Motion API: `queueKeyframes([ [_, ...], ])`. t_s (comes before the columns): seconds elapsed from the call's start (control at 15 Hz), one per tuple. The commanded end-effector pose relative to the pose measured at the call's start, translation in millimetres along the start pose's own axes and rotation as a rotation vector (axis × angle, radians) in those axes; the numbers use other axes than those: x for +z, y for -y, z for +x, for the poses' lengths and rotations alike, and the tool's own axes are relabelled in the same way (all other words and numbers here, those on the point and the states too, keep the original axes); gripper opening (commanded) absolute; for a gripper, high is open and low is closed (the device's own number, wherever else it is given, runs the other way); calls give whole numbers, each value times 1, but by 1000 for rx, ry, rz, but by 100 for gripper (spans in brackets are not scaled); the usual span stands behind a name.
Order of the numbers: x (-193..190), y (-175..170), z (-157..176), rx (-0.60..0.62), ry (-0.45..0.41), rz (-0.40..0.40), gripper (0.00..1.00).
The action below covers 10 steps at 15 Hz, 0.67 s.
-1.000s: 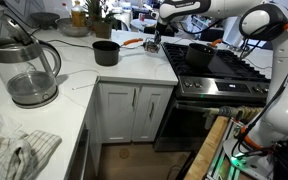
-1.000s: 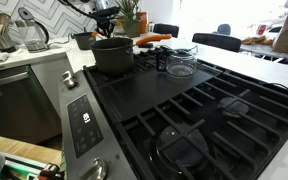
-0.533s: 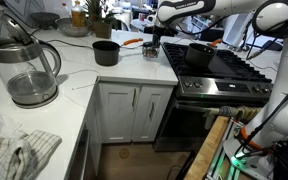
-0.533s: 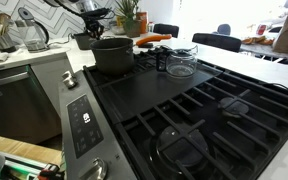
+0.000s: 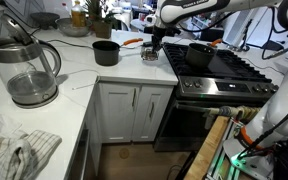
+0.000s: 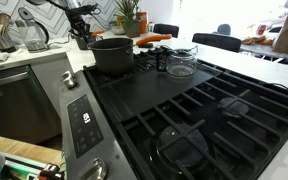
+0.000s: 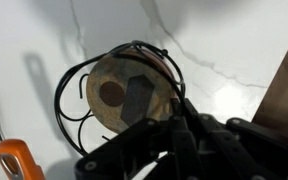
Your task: Move the black crate to the left
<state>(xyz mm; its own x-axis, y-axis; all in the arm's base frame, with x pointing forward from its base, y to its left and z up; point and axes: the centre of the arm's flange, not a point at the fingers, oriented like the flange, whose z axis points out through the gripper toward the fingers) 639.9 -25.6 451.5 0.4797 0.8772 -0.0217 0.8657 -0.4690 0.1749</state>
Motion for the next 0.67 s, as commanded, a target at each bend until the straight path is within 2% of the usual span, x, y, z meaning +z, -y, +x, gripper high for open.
queueKeyframes([
  [0.0, 0, 25, 9, -107, -24, -55, 1],
  [0.6, 30, 19, 48, -261, -119, -156, 1],
])
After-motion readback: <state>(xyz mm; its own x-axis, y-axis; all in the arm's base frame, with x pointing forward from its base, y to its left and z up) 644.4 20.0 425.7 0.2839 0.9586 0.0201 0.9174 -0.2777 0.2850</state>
